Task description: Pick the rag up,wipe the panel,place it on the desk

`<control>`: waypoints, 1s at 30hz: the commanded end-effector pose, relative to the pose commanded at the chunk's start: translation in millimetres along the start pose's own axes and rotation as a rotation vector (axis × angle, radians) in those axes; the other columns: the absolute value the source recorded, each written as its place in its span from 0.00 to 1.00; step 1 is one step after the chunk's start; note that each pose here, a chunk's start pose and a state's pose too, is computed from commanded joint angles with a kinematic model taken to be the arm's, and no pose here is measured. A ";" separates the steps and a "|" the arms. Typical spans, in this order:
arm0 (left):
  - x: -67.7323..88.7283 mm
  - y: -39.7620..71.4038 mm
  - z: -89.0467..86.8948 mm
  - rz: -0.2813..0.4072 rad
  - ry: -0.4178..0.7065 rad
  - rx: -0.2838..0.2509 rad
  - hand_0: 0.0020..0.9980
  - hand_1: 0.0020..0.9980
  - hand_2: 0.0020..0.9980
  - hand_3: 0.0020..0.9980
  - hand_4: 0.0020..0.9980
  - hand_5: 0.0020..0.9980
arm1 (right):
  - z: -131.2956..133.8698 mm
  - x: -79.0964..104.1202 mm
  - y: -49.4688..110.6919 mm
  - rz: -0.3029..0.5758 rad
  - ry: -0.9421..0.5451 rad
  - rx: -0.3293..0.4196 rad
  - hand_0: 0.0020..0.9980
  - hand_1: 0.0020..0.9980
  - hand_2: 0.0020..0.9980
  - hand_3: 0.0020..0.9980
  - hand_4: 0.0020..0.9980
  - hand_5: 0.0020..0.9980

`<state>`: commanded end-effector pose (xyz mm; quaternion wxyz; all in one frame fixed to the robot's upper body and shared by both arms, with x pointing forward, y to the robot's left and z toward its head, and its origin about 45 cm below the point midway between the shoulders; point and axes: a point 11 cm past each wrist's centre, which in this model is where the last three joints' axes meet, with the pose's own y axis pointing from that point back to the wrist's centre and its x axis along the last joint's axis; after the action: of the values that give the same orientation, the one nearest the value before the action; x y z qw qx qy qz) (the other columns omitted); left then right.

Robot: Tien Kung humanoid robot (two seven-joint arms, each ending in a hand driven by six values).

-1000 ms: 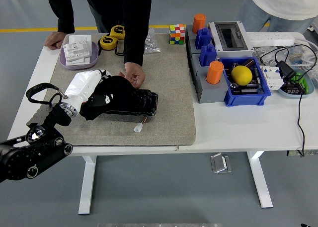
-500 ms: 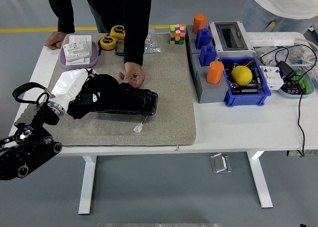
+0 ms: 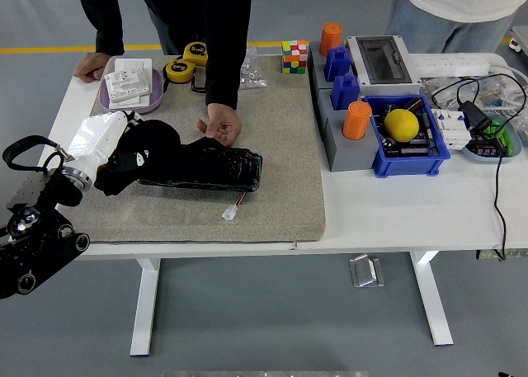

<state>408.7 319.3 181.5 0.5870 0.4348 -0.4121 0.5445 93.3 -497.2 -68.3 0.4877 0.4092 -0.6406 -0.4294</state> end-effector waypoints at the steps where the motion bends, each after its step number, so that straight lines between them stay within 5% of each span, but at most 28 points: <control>1: 0.4 0.2 -0.7 0.002 0.000 0.000 0.33 0.19 0.55 0.55 0.47 0.00 | 0.2 0.0 0.0 0.000 0.001 -0.001 0.79 0.69 0.72 0.66 1.00 0.50; 12: -3.7 1.4 -2.1 -0.006 0.002 0.004 0.33 0.19 0.55 0.55 0.47 0.00 | 0.0 -1.3 -0.1 -0.004 0.001 0.001 0.79 0.69 0.72 0.66 1.00 0.50; 30: -18.1 -2.4 41.8 -0.046 0.015 -0.086 0.33 0.19 0.55 0.55 0.47 0.00 | -2.7 0.9 0.6 0.001 0.011 0.005 0.80 0.69 0.72 0.66 1.00 0.50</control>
<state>409.4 274.0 175.9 0.6206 0.4145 -0.4207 0.5158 95.8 -498.2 -67.1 0.4905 0.4125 -0.6389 -0.4254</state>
